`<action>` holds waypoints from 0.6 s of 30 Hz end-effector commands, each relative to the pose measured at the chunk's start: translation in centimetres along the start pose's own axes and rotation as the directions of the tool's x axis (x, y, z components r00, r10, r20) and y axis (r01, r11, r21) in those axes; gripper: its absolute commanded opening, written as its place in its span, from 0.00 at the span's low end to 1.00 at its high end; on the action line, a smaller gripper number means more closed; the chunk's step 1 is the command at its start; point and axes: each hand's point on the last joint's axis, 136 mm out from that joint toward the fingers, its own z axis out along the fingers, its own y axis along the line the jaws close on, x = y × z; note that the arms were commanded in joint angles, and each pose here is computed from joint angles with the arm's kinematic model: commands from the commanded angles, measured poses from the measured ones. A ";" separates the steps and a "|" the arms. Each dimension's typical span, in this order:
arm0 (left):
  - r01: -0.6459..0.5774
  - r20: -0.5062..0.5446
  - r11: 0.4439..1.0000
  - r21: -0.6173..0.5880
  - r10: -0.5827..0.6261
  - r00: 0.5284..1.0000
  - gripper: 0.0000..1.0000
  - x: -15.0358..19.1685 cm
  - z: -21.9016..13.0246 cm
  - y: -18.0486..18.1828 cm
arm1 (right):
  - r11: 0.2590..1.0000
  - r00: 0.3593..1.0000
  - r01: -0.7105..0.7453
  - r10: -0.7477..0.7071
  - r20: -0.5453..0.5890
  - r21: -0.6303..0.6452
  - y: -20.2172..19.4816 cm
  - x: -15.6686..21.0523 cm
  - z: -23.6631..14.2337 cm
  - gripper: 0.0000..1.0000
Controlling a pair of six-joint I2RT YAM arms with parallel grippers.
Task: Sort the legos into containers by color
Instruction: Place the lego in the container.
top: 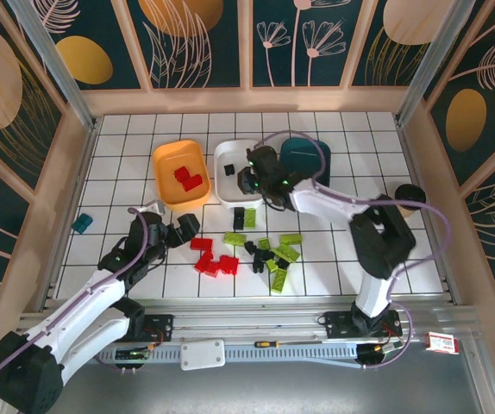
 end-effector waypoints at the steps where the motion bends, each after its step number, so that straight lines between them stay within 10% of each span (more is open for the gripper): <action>1: 0.012 -0.040 0.999 -0.039 -0.014 0.999 0.99 1.2 -0.4 1.2 | 1.000 1.000 0.018 -0.018 0.002 0.013 -0.5 -1.8 2.6 0.07; 5: 0.014 -0.064 0.999 -0.041 -0.016 0.998 0.99 1.8 -0.6 1.5 | 1.000 0.999 -0.008 0.009 -0.031 0.022 -0.9 -2.0 5.4 0.16; 10: 0.006 -0.106 0.998 -0.058 -0.012 0.994 0.94 3.2 -0.3 2.1 | 1.000 0.999 -0.023 0.024 -0.028 0.017 -0.3 -2.9 6.1 0.57; 18: -0.066 -0.172 0.993 -0.100 0.048 0.984 0.88 5.8 0.7 2.7 | 0.998 0.999 -0.053 0.053 -0.005 -0.021 -0.5 -1.3 2.8 0.61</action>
